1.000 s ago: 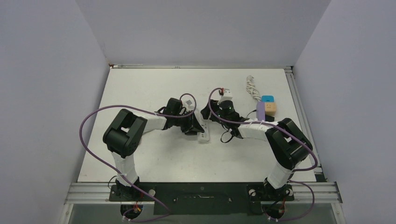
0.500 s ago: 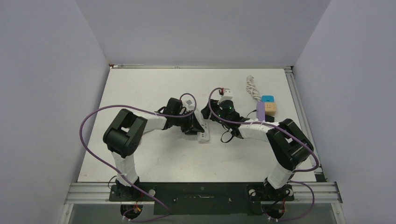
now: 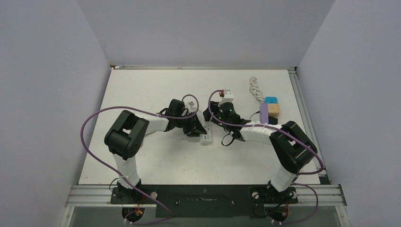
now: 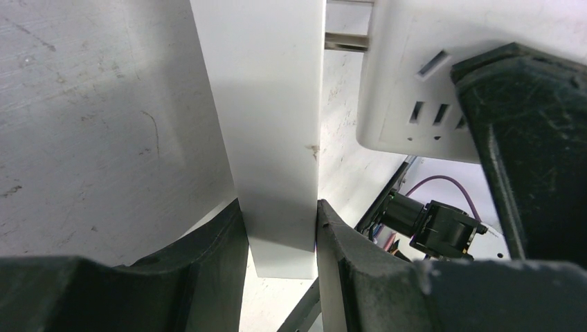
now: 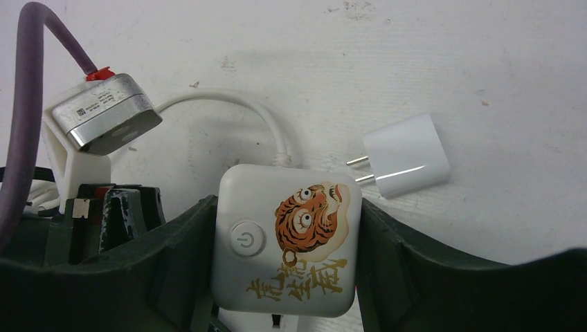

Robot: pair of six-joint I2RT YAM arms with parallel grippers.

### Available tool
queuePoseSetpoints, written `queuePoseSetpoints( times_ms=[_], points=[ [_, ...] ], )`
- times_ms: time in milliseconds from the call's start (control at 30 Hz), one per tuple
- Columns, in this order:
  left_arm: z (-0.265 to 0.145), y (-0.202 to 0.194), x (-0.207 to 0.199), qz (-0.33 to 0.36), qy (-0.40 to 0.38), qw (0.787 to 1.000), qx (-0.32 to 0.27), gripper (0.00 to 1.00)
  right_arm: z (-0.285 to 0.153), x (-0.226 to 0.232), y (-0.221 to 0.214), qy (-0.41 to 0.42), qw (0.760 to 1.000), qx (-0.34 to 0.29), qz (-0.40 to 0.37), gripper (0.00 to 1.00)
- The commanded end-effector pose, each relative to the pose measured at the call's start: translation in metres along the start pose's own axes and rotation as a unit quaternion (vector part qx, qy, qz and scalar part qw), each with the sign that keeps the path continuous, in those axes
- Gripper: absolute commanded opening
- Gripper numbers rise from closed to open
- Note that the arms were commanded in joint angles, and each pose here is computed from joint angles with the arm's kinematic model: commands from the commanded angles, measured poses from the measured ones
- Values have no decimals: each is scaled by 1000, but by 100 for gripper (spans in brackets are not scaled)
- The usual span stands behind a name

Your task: Pull the plug off the socket

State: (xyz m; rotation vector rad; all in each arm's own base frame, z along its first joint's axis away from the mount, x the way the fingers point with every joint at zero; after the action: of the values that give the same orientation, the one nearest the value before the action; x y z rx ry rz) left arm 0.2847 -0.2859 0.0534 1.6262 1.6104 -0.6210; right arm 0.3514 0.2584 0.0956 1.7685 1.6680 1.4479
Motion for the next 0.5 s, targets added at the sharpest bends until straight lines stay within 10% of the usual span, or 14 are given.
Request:
queuePoseSetpoints(
  times_ms=[0,467],
  points=[
    [0,6,43,-3,93,995,-29,0,-14,3,43,17,998,-52,0,5],
    [-20,38,38,17,96,993,-65,0,-21,-7,53,6,998,-65,9,5]
  ],
)
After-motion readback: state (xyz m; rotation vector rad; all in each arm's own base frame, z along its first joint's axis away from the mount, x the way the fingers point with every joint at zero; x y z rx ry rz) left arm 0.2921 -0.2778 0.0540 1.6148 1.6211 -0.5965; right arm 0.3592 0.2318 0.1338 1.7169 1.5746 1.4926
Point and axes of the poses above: each gripper's point midway between its finger pads, its own z axis out along the fingers, its own x axis along the line the jaws close on, y = z × x, the point moved 3 cm from there along -z, back along the fingers, and after that the axes turned 6 degrees about z, right-handed, at the moved point
